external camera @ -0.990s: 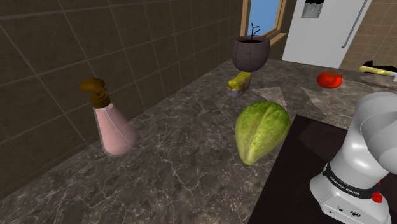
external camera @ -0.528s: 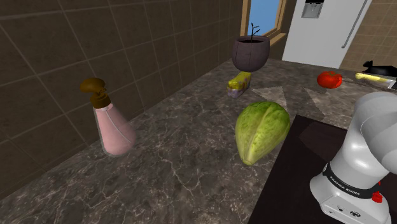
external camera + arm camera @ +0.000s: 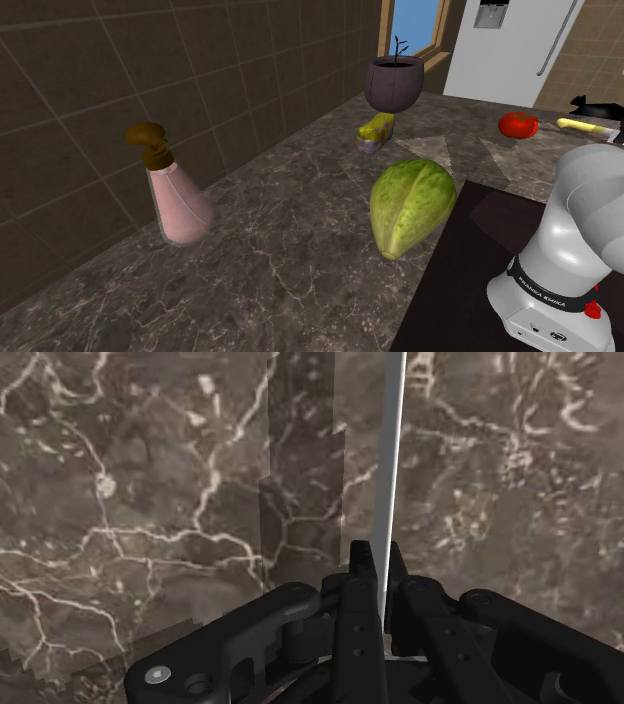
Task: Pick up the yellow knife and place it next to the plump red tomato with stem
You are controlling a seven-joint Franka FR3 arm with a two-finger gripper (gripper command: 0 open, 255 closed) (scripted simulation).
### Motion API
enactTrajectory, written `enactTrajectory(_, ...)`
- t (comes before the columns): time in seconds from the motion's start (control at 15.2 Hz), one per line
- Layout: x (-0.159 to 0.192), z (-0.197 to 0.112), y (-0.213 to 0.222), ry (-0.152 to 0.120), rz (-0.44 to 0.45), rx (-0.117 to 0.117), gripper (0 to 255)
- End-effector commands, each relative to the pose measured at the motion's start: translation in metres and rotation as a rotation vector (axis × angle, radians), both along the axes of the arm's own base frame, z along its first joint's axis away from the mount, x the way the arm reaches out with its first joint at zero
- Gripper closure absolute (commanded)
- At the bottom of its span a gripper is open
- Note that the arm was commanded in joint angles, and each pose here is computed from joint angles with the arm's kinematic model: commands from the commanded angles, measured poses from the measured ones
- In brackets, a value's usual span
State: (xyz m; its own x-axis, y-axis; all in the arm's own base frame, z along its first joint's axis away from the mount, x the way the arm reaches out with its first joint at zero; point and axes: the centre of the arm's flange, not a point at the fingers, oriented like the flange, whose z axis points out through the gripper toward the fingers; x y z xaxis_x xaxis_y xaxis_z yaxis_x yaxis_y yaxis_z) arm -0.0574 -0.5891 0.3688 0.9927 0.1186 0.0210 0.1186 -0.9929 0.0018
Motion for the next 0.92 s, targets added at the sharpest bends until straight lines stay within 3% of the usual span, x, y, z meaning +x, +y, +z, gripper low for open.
enactTrajectory(0.0,0.000,0.000,0.000,0.000,0.000,0.000,0)
enactTrajectory(0.33,0.000,0.000,0.000,0.000,0.000,0.000,0)
enactTrajectory(0.59,-0.001,0.050,0.000,0.000,0.000,0.000,0)
enactTrajectory(0.86,-0.001,0.050,0.000,0.000,0.000,0.000,0)
